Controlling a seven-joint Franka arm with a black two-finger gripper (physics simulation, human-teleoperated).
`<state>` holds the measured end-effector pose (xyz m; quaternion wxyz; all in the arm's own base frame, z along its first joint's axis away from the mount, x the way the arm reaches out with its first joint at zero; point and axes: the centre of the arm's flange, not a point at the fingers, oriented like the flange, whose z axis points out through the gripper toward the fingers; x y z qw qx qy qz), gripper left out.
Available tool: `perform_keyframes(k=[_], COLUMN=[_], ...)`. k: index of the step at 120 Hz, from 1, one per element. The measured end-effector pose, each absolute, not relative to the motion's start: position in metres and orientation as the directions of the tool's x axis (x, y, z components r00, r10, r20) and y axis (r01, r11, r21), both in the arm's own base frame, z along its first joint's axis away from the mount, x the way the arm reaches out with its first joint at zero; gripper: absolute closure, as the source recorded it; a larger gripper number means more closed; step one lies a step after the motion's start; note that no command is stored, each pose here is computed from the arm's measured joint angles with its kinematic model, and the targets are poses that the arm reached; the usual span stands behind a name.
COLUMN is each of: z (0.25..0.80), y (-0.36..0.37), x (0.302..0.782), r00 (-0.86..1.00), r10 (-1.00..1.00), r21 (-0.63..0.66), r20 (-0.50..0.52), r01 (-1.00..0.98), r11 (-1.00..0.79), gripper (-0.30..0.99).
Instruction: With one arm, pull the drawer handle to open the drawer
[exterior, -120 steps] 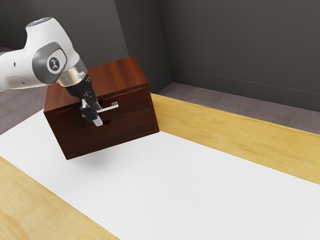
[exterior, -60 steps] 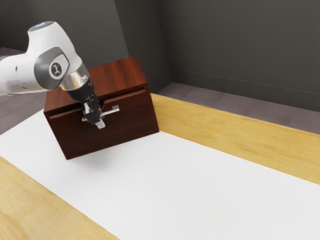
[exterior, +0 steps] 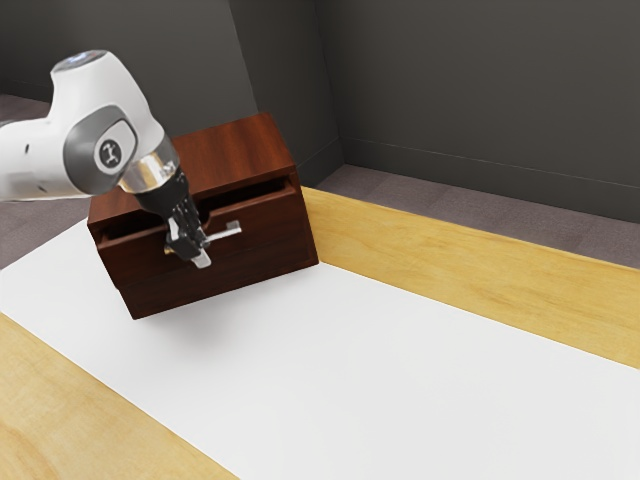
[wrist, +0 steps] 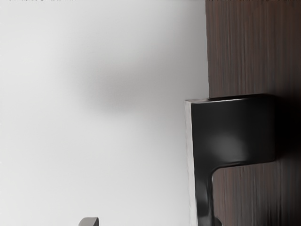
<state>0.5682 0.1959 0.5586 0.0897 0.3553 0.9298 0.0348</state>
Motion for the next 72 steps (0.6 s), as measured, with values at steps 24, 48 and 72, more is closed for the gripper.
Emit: perform_keyframes(k=[24, 48, 72], z=[0.557, 0.553, 0.556], y=[0.186, 0.174, 0.162], x=[0.561, 0.554, 0.544], r00=[-0.727, -0.72, -0.712], r10=[0.672, 0.681, 0.69], r21=[0.138, 0.141, 0.155], r20=[-0.141, -0.135, -0.13], r01=[0.657, 0.666, 0.673], r11=[0.741, 0.733, 0.724], gripper=[0.45, 0.45, 0.45])
